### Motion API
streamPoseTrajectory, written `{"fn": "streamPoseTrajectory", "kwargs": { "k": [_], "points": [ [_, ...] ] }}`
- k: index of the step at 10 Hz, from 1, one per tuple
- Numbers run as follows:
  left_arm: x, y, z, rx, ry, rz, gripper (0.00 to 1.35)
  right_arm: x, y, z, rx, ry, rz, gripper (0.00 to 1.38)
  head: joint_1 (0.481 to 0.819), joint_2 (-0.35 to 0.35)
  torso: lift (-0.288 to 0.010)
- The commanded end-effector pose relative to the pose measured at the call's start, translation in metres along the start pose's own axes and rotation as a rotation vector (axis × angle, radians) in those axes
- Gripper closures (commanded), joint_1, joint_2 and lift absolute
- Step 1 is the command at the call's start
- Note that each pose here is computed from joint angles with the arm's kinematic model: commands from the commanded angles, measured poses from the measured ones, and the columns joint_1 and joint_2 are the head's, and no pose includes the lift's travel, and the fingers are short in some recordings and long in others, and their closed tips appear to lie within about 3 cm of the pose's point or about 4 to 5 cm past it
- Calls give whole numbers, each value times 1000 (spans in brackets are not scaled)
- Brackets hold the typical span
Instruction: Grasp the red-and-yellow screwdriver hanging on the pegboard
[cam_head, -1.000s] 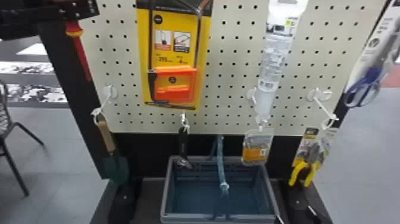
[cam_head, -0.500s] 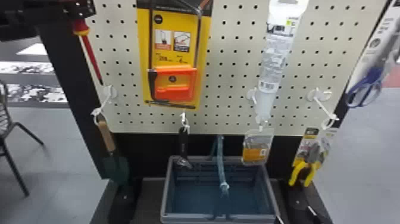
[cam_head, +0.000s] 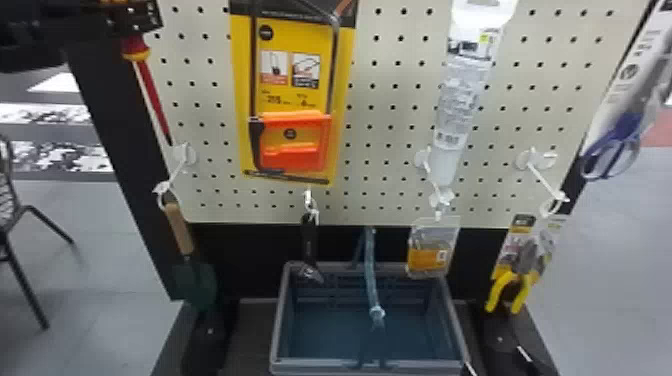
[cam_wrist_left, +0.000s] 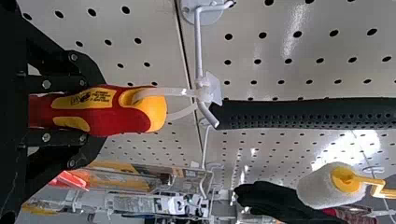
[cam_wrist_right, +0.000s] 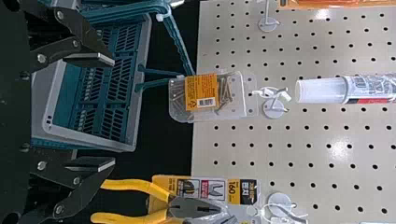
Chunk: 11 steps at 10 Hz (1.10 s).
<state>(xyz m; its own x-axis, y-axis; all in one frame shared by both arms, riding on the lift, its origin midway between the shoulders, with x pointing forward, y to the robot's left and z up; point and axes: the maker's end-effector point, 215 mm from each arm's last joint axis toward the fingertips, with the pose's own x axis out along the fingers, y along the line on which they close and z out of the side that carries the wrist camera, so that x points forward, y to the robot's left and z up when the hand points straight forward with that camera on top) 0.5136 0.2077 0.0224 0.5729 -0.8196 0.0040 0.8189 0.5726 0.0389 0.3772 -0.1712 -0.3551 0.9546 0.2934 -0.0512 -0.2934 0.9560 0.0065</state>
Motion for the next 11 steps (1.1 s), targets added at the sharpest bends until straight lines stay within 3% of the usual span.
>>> {"fn": "streamPoseTrajectory", "kwargs": {
  "k": [1, 11],
  "points": [
    [1, -1, 0, 0, 0, -3, 999, 0, 0, 0, 0, 0, -1, 507, 549, 0, -100],
    [2, -2, 0, 5, -5, -8, 999, 0, 0, -2, -1, 3, -1, 507, 549, 0, -100]
  ]
}}
